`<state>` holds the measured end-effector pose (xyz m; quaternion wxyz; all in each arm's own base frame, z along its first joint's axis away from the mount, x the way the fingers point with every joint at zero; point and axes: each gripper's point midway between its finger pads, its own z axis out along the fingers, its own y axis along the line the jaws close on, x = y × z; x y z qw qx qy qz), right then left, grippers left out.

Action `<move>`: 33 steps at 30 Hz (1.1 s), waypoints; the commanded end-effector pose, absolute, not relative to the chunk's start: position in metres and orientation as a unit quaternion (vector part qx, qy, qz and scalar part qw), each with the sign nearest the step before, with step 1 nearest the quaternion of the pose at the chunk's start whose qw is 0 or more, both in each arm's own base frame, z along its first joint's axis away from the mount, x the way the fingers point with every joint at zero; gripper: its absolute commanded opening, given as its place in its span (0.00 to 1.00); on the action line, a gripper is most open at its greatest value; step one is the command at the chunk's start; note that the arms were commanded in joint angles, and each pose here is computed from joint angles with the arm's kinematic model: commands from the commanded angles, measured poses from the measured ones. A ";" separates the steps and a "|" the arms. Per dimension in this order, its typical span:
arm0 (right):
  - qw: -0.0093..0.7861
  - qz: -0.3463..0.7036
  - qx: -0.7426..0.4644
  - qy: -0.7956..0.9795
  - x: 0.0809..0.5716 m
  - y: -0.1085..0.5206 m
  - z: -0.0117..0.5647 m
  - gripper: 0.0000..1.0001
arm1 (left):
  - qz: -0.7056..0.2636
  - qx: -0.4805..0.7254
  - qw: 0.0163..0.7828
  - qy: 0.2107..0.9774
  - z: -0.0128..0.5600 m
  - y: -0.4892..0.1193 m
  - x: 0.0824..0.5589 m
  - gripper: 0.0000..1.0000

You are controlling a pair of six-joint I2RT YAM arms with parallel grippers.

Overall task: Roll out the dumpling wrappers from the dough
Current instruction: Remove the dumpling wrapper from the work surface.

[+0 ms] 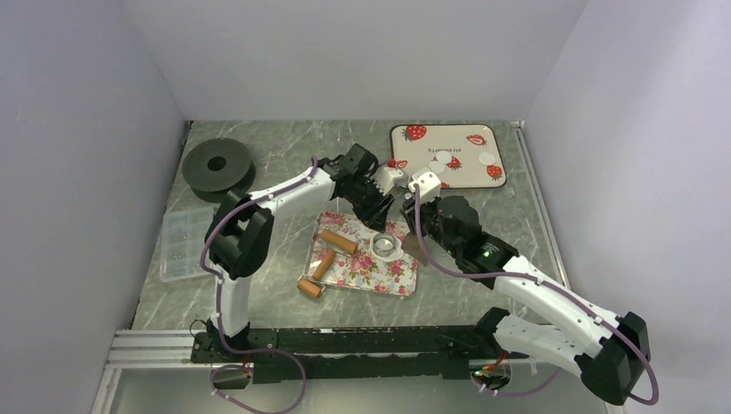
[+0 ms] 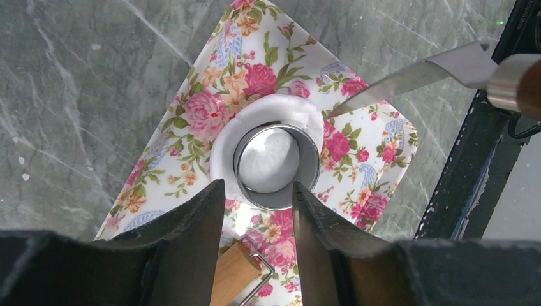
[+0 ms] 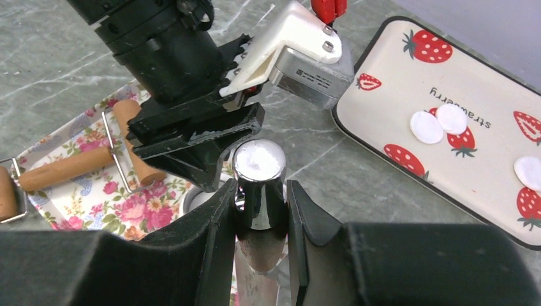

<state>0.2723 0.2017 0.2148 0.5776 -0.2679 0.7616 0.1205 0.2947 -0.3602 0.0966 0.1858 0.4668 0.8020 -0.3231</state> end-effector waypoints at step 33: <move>0.586 0.125 -0.283 0.749 0.274 0.234 0.207 0.00 | -0.343 0.471 0.153 0.798 0.063 -0.374 0.277 0.25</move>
